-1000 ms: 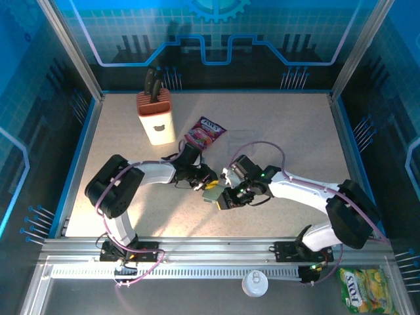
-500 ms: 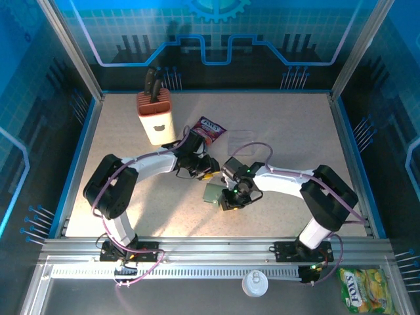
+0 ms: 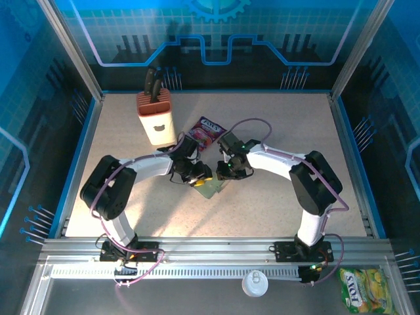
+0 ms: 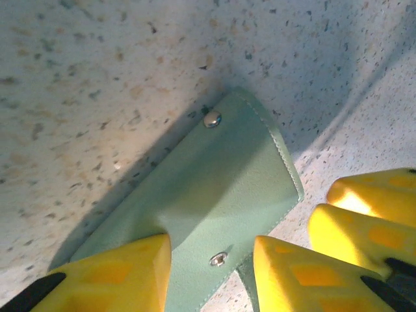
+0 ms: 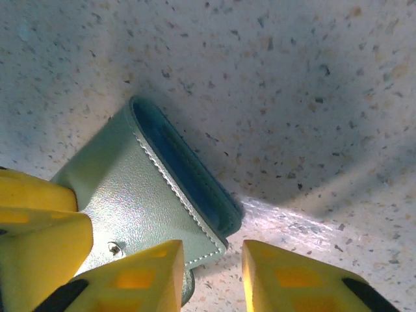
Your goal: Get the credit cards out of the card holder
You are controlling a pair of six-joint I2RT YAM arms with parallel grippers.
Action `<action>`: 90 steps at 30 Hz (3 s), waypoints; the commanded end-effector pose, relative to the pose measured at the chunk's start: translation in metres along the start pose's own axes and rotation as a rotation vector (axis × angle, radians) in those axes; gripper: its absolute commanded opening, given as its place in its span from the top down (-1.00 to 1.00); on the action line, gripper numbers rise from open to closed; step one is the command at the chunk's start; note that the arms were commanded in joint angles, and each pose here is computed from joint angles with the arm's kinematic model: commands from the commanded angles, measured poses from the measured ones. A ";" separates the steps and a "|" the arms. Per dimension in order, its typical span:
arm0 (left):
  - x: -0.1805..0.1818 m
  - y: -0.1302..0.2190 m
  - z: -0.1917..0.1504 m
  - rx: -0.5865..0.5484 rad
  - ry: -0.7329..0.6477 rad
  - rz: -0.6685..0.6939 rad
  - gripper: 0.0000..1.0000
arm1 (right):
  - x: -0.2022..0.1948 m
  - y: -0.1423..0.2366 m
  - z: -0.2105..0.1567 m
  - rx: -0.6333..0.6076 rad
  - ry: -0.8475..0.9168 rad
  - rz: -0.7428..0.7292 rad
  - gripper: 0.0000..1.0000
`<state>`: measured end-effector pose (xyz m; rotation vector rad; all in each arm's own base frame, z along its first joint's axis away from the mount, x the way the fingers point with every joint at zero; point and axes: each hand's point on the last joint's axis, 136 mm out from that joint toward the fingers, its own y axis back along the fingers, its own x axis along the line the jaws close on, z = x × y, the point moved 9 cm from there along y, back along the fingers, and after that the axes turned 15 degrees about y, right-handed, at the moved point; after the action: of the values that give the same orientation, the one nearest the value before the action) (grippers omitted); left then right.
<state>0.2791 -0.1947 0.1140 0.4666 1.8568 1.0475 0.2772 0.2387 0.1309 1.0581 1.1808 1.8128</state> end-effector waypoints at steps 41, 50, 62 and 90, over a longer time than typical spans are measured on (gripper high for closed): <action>0.017 0.034 0.013 -0.093 0.079 -0.056 0.14 | 0.007 -0.010 -0.041 0.061 -0.280 0.042 0.73; 0.011 0.041 0.013 -0.119 0.059 -0.085 0.14 | -0.013 0.019 -0.037 0.008 -0.153 0.075 0.95; 0.004 0.056 0.010 -0.171 0.038 -0.139 0.09 | -0.009 0.068 -0.010 0.015 0.166 0.089 1.00; -0.022 0.054 -0.013 -0.128 -0.052 -0.136 0.13 | -0.058 0.090 -0.028 0.007 0.142 -0.069 1.00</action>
<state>0.2703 -0.1769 0.1724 0.2631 1.7376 1.0554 0.2589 0.1670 0.1964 0.8970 1.3182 1.9310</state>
